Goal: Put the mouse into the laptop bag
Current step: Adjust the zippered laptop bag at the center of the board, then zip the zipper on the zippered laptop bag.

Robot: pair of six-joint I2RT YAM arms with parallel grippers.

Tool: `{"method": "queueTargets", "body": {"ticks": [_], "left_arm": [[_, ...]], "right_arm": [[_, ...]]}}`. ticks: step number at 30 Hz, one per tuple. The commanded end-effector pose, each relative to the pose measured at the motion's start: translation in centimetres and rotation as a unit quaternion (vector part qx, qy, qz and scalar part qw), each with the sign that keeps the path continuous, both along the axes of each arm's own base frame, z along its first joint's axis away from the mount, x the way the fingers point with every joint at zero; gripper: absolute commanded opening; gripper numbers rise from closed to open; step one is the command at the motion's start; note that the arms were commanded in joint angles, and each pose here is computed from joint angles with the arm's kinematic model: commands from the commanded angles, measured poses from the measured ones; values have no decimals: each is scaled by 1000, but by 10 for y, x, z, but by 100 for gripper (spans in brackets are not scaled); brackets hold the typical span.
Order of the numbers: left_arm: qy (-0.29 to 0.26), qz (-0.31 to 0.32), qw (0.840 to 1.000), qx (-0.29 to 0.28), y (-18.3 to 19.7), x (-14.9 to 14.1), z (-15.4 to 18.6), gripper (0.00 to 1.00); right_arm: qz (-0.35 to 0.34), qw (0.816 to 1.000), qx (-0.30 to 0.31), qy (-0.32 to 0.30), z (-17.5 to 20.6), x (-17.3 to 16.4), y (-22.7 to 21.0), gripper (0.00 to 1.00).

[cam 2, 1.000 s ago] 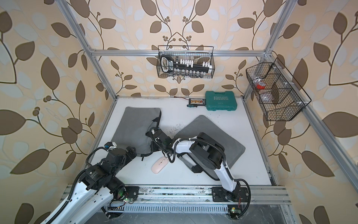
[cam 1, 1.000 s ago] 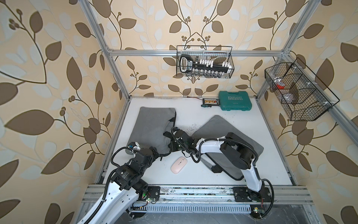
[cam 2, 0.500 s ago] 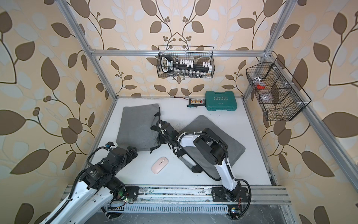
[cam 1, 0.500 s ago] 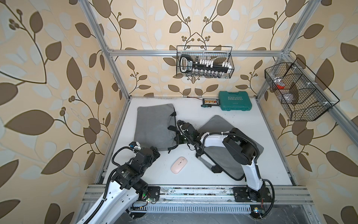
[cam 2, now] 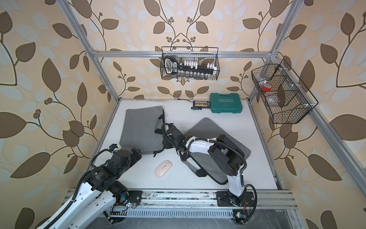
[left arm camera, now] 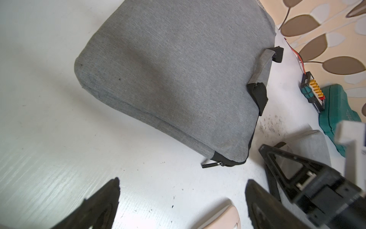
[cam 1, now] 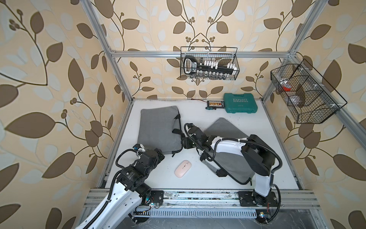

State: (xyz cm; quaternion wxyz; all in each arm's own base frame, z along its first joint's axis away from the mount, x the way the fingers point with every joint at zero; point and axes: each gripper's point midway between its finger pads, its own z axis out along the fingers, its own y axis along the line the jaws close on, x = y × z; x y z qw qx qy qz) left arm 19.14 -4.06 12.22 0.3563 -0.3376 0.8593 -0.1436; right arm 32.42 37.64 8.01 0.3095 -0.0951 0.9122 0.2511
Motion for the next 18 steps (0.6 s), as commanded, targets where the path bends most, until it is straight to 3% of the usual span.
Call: {"method": "queueTargets", "body": {"ticks": [1, 7, 14, 18], "left_arm": [[-16, 17, 1000, 9, 7, 2, 6, 99], [-10, 40, 999, 16, 18, -7, 3, 99], [2, 112, 993, 48, 53, -30, -4, 99], [-6, 118, 992, 42, 57, -35, -1, 99]], "right_arm": [[-15, 999, -28, -27, 11, -31, -2, 61], [-13, 995, -94, -29, -5, -73, 18, 60], [-54, 976, -205, -38, -39, -70, 28, 58], [-44, 973, -224, -25, -58, -68, 44, 57]]}}
